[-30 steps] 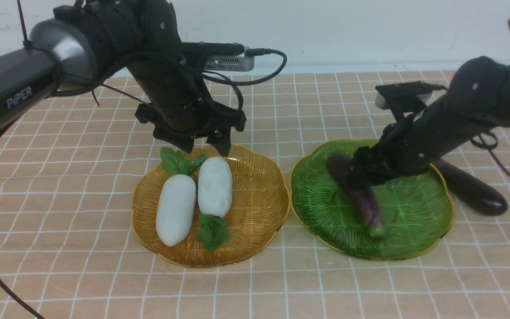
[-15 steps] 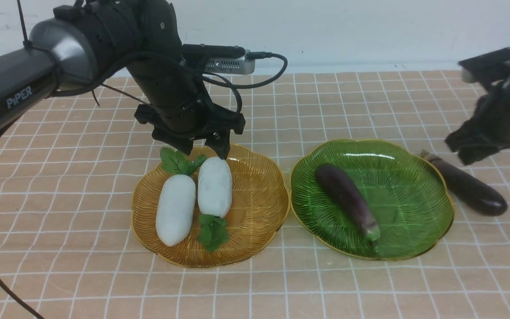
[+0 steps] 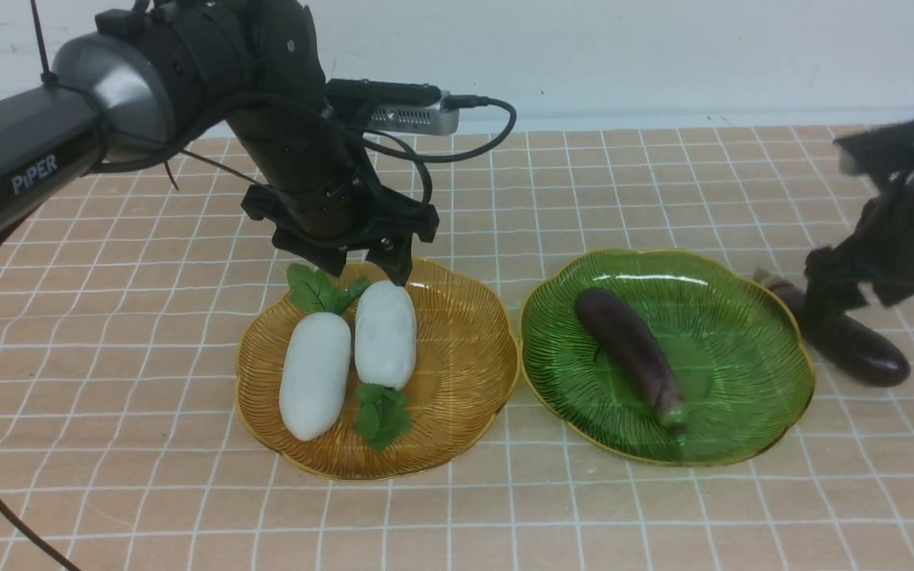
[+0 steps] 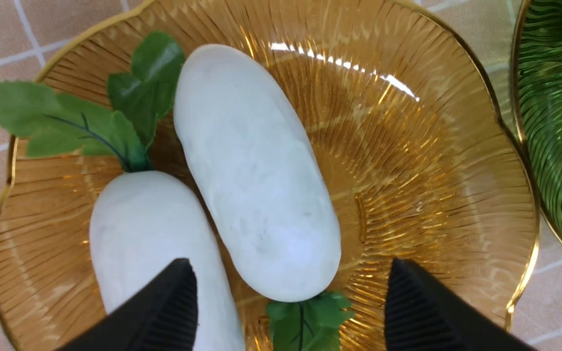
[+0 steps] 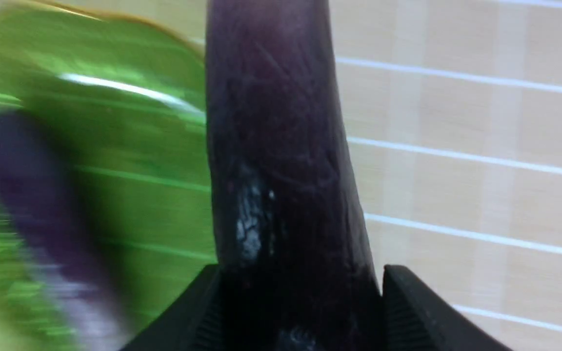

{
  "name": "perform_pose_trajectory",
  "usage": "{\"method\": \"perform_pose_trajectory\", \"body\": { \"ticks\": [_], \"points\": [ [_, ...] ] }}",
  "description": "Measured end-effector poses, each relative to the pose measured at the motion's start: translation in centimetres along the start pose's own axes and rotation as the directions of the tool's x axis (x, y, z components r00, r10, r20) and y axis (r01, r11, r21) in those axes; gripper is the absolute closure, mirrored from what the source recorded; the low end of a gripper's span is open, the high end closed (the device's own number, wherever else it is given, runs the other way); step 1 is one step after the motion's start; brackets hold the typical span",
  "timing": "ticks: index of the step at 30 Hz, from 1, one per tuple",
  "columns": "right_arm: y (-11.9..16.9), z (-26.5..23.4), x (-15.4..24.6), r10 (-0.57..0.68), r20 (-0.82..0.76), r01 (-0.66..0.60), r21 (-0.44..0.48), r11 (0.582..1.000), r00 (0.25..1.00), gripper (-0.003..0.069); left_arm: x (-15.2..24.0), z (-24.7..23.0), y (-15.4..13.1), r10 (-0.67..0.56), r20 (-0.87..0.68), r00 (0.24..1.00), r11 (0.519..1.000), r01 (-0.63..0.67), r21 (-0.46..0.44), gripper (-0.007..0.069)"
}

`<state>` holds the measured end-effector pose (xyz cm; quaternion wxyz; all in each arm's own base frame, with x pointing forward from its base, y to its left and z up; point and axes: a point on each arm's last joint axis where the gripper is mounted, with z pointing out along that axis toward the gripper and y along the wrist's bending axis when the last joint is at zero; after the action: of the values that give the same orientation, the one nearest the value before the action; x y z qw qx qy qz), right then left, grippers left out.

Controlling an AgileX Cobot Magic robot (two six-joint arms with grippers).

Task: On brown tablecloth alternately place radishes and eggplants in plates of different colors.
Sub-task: 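Put the eggplants into the green plate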

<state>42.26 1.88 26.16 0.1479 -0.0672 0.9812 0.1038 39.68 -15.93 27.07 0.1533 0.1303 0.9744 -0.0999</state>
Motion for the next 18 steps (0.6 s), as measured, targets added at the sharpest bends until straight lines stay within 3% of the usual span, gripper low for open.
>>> {"method": "perform_pose_trajectory", "body": {
  "ticks": [5, 12, 18],
  "points": [
    [2.7, 2.0, 1.0, -0.04, -0.063, 0.034, -0.089, 0.995, 0.997, 0.0298, 0.0, 0.0, 0.0, 0.0, 0.0, 1.0, 1.0, 0.0, 0.0, 0.0156],
    [5.6, 5.7, 2.4, -0.14, -0.18, 0.125, -0.093, 0.988, 0.974, 0.0292, 0.0, 0.0, 0.0, 0.0, 0.0, 1.0, 1.0, 0.0, 0.0, 0.0156],
    [5.8, 5.9, 2.7, -0.105, -0.201, 0.1, -0.035, 0.994, 0.974, 0.0132, 0.0, 0.0, 0.0, 0.0, 0.0, 1.0, 1.0, 0.0, 0.0, 0.0156]
  ]
}}
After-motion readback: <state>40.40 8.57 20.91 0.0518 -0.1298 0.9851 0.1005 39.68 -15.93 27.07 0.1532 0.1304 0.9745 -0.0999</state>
